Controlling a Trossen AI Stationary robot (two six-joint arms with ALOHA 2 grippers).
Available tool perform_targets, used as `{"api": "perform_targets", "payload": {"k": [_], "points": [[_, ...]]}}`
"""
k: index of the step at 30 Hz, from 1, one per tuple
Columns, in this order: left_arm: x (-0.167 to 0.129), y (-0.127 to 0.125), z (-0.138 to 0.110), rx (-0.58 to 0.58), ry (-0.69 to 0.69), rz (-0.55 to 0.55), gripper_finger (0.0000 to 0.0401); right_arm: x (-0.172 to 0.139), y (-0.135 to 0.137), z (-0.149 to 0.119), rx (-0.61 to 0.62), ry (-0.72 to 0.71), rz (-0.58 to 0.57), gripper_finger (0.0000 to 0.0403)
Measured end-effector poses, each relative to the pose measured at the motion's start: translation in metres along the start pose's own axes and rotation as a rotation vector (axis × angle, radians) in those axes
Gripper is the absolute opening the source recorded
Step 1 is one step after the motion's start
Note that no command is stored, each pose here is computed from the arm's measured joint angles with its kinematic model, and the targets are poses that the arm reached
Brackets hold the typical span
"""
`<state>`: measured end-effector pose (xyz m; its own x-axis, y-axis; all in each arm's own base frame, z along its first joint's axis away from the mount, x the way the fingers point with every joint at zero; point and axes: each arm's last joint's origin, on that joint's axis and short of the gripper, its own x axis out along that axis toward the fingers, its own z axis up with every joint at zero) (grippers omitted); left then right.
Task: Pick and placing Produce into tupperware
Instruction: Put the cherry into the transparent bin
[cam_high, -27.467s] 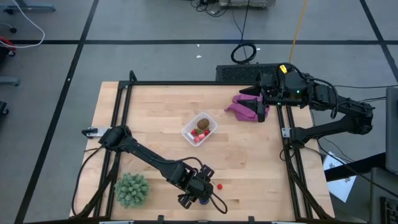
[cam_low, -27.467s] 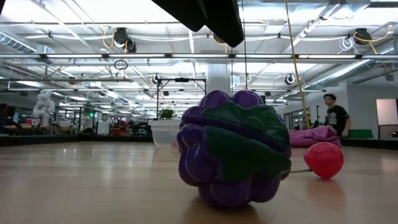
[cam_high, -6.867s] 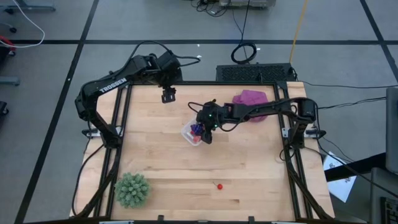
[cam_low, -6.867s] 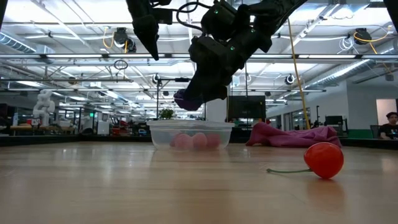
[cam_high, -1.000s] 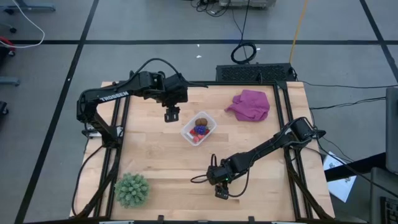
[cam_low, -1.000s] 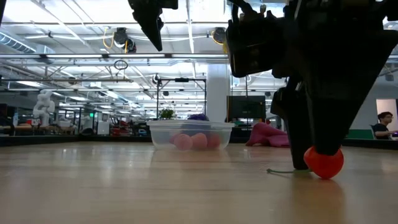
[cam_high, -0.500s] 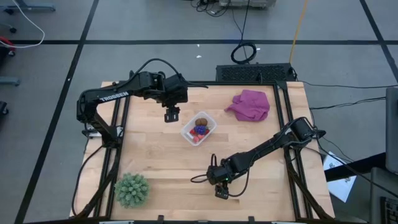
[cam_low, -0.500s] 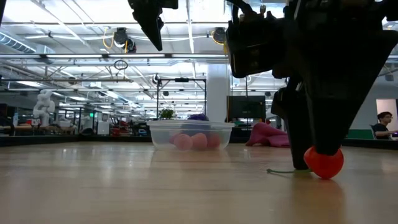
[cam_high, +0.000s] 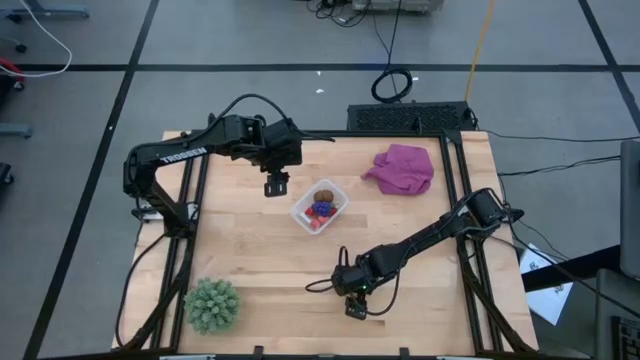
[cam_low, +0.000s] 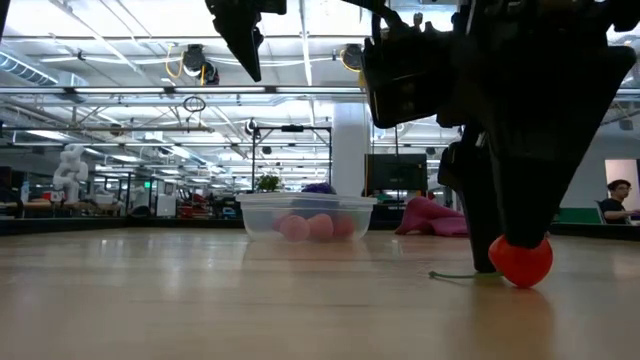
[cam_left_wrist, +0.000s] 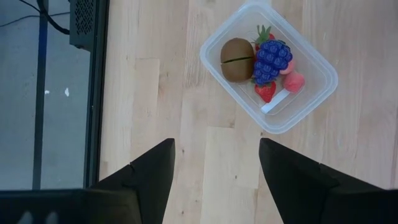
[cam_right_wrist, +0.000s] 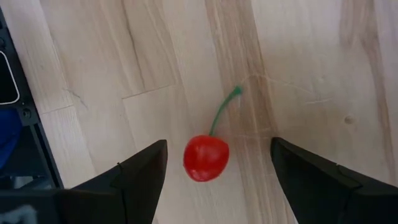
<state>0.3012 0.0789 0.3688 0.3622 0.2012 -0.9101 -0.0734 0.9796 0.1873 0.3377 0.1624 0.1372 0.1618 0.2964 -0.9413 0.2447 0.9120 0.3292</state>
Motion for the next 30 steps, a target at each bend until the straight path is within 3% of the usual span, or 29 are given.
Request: {"api": "perform_targets", "payload": {"k": [8,30], "points": [[0.0000,0.0000,0.0000,0.001,0.000,0.000,0.0239,0.0001,-0.0039,-0.0052,0.027,0.055,-0.036,0.0281],[0.0000,0.0000,0.0000,0.001,0.000,0.000,0.0239,-0.0002,-0.0006,-0.0008,0.048,-0.008,-0.019,0.0281]]}}
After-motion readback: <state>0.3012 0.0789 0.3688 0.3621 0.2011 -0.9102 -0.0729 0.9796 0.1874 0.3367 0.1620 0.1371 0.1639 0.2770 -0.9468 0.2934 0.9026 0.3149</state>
